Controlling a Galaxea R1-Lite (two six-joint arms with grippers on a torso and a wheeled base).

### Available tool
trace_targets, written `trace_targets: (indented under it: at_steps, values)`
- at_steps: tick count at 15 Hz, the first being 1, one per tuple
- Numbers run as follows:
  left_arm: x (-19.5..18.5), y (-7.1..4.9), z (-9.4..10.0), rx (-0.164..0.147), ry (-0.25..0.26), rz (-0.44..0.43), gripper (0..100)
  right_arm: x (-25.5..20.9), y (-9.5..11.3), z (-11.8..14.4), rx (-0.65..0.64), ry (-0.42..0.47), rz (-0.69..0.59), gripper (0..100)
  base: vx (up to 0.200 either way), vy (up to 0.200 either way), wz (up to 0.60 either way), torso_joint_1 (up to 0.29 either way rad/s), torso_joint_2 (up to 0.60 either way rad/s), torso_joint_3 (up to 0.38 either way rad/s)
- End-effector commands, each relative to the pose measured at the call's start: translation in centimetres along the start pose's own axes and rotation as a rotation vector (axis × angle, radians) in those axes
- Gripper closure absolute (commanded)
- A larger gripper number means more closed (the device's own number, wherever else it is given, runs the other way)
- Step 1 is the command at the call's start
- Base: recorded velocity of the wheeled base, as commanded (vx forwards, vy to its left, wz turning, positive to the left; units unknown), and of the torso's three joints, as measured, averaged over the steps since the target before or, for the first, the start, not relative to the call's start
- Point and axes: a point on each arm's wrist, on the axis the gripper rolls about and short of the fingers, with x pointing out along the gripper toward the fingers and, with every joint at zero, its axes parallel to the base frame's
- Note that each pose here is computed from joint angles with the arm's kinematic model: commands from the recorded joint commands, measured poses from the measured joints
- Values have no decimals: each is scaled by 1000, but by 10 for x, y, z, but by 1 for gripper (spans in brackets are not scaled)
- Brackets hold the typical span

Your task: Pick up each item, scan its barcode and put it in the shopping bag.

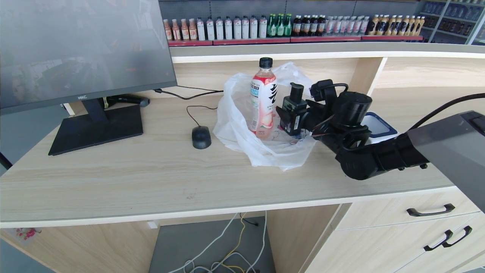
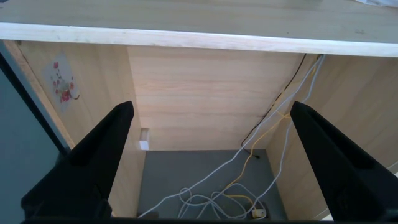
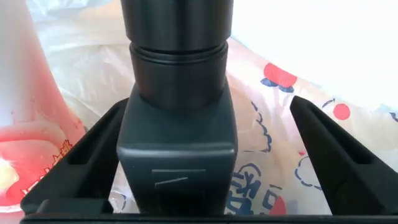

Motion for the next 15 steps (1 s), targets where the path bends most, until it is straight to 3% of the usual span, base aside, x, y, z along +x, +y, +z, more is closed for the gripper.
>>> trace_targets:
  at_steps: [1, 8, 10, 12, 13, 15]
  values:
    - [0, 0, 0, 0, 0, 0, 0, -8, -3, 18, -1, -29, -6, 0, 0, 0, 0, 0, 0, 0]
    - [0, 0, 0, 0, 0, 0, 0, -69, -20, 74, 4, -89, -45, 0, 0, 0, 0, 0, 0, 0]
    - [0, 0, 0, 0, 0, 0, 0, -105, -34, 91, 22, -135, -85, 0, 0, 0, 0, 0, 0, 0]
    - [0, 0, 0, 0, 0, -2, 0, -147, -34, 103, 57, -194, -95, 0, 0, 0, 0, 0, 0, 0]
    - [0, 0, 0, 0, 0, 0, 0, -157, -33, 104, 63, -199, -94, 0, 0, 0, 0, 0, 0, 0]
    - [0, 0, 0, 0, 0, 0, 0, -220, -29, 99, 59, -174, -108, 0, 0, 0, 0, 0, 0, 0]
